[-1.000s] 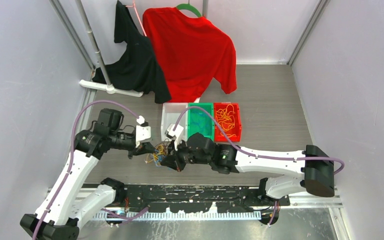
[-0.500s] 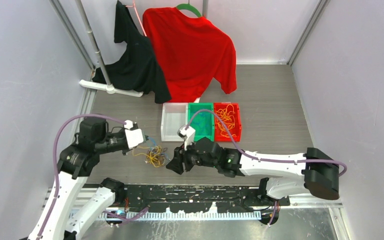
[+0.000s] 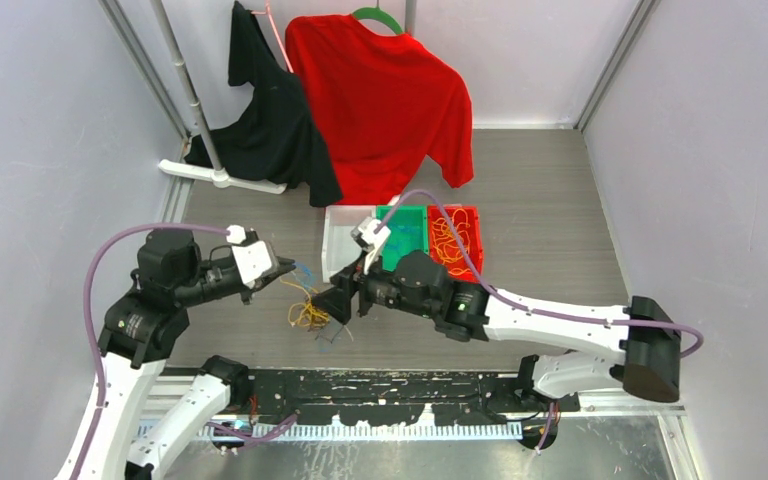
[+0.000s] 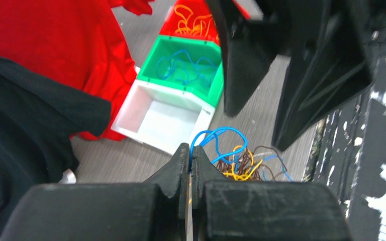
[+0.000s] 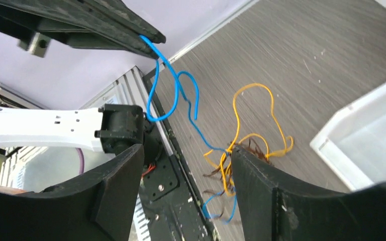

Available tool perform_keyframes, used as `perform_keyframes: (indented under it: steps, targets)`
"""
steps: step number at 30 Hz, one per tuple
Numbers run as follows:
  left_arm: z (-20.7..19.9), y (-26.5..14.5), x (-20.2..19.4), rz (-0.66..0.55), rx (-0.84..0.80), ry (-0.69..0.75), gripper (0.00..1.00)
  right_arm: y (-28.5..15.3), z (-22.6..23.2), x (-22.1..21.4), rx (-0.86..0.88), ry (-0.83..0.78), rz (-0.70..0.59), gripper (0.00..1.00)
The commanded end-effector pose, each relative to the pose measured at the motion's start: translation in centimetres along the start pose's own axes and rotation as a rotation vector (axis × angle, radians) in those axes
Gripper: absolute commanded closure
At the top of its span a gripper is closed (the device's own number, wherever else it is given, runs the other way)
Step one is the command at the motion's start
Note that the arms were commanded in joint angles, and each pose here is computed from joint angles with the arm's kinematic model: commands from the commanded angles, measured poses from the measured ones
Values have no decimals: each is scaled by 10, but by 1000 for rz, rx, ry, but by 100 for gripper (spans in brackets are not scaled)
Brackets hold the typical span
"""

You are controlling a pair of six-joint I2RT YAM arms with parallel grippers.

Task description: Untangle the cables

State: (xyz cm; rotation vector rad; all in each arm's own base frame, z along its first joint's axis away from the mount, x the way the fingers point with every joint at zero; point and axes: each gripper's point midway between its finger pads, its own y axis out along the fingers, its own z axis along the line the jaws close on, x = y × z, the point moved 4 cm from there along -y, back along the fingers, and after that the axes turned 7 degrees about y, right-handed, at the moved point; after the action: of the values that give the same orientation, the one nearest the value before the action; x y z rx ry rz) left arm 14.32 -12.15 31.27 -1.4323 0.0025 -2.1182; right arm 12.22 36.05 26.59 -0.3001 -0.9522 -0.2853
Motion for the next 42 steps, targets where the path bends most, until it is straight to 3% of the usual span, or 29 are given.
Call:
perform_keyframes:
  steps: [1,7,11,20,24,31,34,42]
  targets:
    - [8,-8,48,-151,7,-67,100,24,18,28,77,-95,-83,31]
    - [6,-18,78,-243,-27,-115,100,46,16,25,80,-114,-97,33]
    - [14,-22,99,-289,-25,-133,100,53,9,13,86,-99,-99,40]
    - [42,-42,156,-411,52,-59,100,54,-45,-60,-27,-34,-15,43]
    - [61,-55,182,-461,139,5,100,49,-70,-87,-95,-24,3,36]
    - [104,-86,222,-555,439,164,100,40,-93,-116,-157,-21,51,31]
    - [111,-93,230,-580,495,207,100,36,-96,-119,-164,-18,54,31]
    - [96,-65,205,-529,328,125,100,23,-64,-69,-122,-25,-17,29]
